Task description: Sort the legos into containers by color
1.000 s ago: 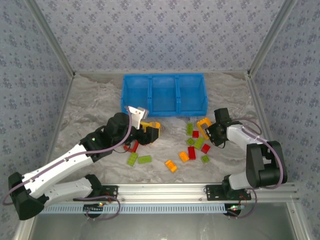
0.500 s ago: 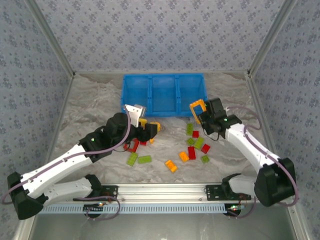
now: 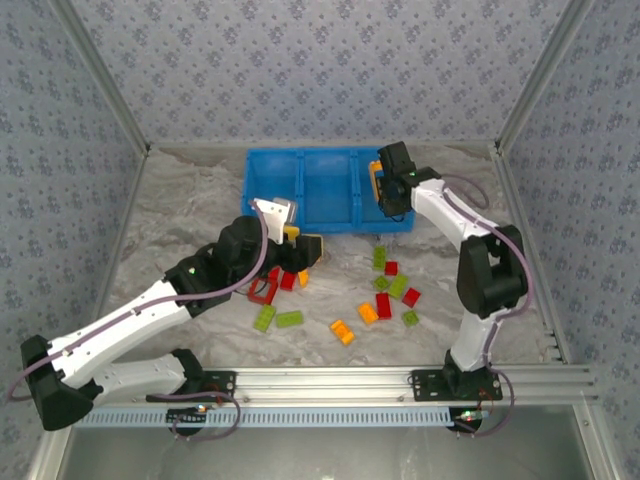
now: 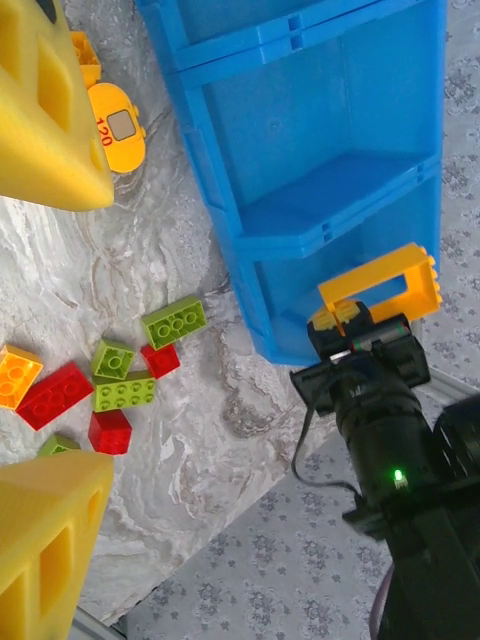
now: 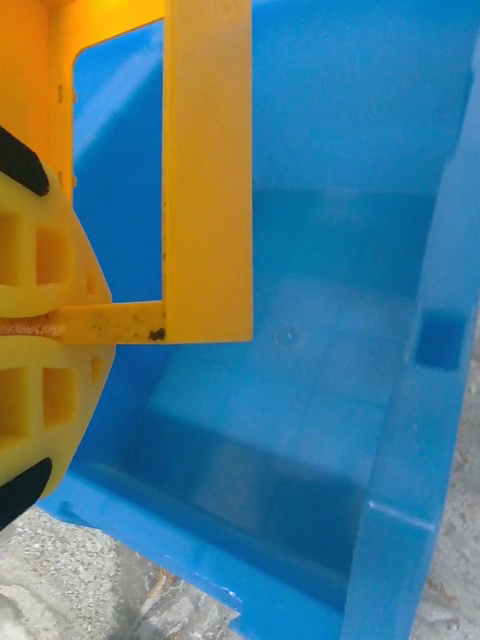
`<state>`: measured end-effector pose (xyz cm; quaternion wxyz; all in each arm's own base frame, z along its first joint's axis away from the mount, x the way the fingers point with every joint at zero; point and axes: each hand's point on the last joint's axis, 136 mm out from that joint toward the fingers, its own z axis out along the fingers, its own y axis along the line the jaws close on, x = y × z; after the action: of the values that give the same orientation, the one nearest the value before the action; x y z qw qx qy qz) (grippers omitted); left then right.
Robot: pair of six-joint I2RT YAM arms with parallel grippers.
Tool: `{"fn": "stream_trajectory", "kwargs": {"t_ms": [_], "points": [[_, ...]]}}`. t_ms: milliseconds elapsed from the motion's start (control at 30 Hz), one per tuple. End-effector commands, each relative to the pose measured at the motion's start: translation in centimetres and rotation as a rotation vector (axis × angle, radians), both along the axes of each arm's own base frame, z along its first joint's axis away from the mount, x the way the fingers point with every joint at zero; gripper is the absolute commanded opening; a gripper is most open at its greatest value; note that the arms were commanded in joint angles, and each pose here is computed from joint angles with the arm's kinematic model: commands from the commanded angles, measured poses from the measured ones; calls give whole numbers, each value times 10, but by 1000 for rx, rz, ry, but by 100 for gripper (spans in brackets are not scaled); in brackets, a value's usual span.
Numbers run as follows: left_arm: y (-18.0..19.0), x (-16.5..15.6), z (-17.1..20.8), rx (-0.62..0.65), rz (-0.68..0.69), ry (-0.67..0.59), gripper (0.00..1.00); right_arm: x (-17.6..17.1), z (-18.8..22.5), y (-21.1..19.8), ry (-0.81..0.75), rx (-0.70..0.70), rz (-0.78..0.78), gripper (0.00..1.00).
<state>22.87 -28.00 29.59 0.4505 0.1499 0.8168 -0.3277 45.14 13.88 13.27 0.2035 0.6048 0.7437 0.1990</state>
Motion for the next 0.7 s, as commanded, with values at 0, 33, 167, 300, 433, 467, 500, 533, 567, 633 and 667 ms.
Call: {"fn": "stream_trajectory", "kwargs": {"t_ms": [0,33,167,300,433,467,500,533,567,633,667], "points": [[-4,1,25,-39,-3,-50,65,-1,-18,-8,88,1,-106,0],[-4,1,25,-35,-2,-48,65,3,-22,-7,95,3,-113,0],[-5,-1,24,-29,-6,-45,65,14,-36,1,129,8,-111,0],[-3,-2,22,-22,-3,-42,65,16,-50,5,168,14,-119,1],[-2,-3,20,-15,-4,-37,65,17,-60,6,176,30,-134,5],[-2,-3,20,-13,-4,-37,65,18,-62,7,179,35,-133,5],[-1,-3,20,-12,-4,-39,65,17,-64,8,185,37,-134,7],[-1,-3,20,-9,-4,-39,65,17,-66,8,190,39,-136,9],[0,-3,20,-8,-3,-40,65,17,-67,8,191,41,-136,11],[1,-3,20,-2,-1,-41,65,18,-66,9,186,43,-132,14],[1,-3,21,2,-1,-43,65,18,-66,9,187,41,-135,15]]}}
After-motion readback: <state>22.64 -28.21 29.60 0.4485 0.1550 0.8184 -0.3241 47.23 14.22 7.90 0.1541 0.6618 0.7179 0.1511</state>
